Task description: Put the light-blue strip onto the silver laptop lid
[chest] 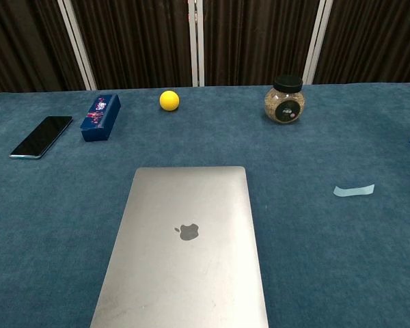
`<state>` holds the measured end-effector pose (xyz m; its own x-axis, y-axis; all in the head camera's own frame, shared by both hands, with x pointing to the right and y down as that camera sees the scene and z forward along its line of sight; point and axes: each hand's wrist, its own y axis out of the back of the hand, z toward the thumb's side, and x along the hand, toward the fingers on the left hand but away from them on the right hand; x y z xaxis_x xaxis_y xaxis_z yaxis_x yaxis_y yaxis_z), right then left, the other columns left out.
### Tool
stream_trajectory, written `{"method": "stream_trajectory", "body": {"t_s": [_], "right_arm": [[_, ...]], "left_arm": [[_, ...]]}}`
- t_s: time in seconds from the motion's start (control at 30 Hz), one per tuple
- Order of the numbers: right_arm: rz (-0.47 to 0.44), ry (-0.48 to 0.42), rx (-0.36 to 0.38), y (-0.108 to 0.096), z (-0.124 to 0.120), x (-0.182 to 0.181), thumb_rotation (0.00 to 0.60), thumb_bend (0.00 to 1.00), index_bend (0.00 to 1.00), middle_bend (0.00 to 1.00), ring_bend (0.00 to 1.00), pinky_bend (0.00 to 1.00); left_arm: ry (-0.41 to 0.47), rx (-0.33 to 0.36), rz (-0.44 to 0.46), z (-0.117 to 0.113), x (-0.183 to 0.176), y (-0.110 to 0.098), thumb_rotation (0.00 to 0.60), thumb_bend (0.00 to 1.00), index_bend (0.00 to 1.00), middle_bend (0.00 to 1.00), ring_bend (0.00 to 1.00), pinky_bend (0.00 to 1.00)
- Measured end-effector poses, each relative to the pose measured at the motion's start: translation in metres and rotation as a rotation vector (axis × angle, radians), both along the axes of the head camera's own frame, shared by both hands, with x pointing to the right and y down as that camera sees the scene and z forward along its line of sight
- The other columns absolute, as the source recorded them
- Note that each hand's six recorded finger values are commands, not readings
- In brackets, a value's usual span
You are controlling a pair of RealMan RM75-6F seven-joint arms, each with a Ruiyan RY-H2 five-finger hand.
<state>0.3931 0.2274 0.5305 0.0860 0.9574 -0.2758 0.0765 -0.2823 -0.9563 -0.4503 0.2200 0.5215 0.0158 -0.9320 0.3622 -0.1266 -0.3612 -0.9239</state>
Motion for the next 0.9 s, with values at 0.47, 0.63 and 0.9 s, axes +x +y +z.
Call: {"method": "stream_trajectory", "body": {"t_s": [0.47,0.63,0.9], "right_arm": [[-0.016,-0.006,-0.065,-0.002,0.017,-0.003,0.6,0.0,0.09,0.0,0.0,0.0],[-0.085,-0.007,-0.156,-0.016,0.046,-0.015,0.6,0.12,0.29,0.0,0.0,0.0],[-0.206,-0.052,-0.304,-0.058,0.101,-0.051,0.6,0.26,0.4,0.0,0.0,0.0]], "left_arm": [[-0.009,-0.009,0.006,0.006,0.001,-0.001,0.6,0.0,0.0,0.0,0.0,0.0],[-0.028,-0.024,0.007,0.015,0.001,-0.004,0.6,0.0,0.0,0.0,0.0,0.0],[-0.055,-0.045,-0.001,0.033,-0.001,-0.008,0.6,0.0,0.0,0.0,0.0,0.0]]}}
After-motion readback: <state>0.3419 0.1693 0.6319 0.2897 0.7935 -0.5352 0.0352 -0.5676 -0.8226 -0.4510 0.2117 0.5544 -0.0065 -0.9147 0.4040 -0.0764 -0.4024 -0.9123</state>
